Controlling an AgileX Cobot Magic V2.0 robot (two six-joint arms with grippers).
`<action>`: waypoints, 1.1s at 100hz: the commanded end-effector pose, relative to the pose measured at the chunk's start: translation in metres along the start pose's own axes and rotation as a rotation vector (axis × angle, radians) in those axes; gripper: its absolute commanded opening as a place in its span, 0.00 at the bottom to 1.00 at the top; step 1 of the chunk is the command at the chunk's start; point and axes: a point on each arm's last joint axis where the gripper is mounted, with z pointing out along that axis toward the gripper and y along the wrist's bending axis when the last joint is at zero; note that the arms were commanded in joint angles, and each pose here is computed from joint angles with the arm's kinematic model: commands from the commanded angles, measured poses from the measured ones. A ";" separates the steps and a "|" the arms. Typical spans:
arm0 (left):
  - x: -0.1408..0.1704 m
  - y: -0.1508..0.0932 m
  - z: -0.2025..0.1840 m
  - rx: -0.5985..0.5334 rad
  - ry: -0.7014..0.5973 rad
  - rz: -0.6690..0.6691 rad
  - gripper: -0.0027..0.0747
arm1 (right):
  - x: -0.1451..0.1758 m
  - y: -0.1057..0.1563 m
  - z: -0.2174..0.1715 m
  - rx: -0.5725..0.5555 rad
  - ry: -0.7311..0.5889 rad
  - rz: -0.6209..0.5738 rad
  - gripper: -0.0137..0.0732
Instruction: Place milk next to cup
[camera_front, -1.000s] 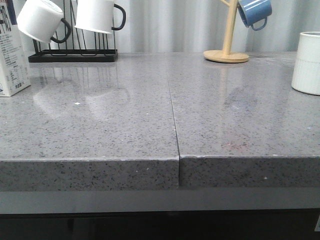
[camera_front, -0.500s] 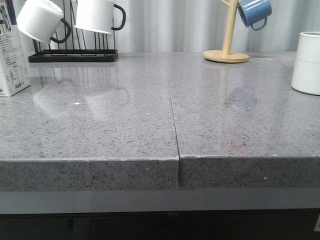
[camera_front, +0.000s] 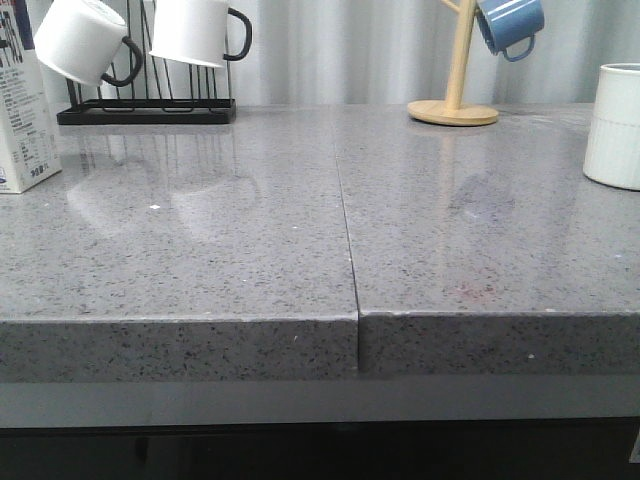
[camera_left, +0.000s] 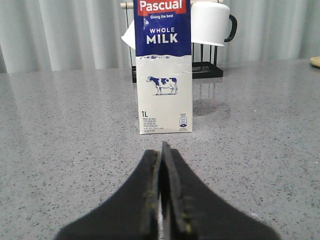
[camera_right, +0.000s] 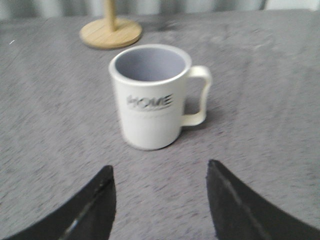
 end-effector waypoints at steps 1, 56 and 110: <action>0.009 0.000 0.000 0.009 -0.053 -0.010 0.01 | -0.021 -0.009 0.004 0.053 -0.131 0.017 0.64; 0.009 0.000 0.000 0.009 -0.053 -0.010 0.01 | -0.009 -0.033 0.091 0.128 -0.128 0.059 0.64; 0.009 0.000 0.000 0.009 -0.053 -0.010 0.01 | -0.007 -0.038 0.136 0.118 -0.099 0.040 0.64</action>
